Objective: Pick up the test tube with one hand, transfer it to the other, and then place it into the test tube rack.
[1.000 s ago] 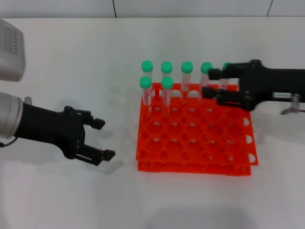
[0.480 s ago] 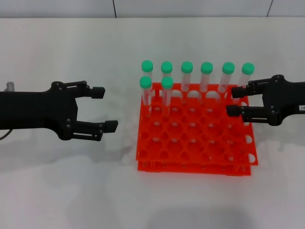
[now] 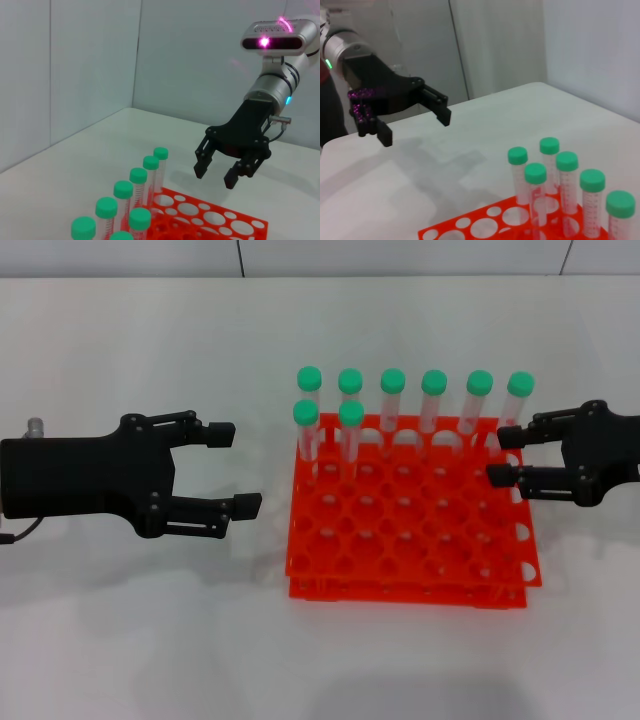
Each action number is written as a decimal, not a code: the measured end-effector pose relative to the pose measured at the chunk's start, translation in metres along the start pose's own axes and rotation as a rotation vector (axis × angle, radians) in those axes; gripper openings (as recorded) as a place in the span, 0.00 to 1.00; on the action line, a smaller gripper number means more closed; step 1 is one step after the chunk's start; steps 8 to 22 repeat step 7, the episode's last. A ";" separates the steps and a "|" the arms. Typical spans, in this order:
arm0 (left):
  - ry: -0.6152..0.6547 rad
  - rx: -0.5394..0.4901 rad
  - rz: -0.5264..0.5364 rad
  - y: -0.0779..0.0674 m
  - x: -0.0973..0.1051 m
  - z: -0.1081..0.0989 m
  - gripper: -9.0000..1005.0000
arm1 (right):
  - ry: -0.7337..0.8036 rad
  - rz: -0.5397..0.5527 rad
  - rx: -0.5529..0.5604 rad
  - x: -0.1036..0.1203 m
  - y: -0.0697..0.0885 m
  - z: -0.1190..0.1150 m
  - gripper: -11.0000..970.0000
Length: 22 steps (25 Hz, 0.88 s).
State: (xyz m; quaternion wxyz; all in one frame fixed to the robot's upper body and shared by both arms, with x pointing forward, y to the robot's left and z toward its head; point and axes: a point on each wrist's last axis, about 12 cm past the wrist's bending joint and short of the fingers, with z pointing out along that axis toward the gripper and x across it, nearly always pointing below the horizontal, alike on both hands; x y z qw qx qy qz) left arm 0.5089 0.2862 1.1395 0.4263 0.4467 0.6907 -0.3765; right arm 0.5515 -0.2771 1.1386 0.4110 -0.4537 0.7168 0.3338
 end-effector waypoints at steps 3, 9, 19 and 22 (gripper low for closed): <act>-0.001 0.000 -0.002 0.000 0.000 0.000 0.88 | -0.027 0.018 0.021 0.002 -0.001 -0.001 0.51; 0.001 0.001 -0.002 0.000 0.001 0.000 0.88 | -0.034 0.024 0.026 0.004 0.000 -0.001 0.51; 0.001 0.001 -0.002 0.000 0.001 0.000 0.88 | -0.034 0.024 0.026 0.004 0.000 -0.001 0.51; 0.001 0.001 -0.002 0.000 0.001 0.000 0.88 | -0.034 0.024 0.026 0.004 0.000 -0.001 0.51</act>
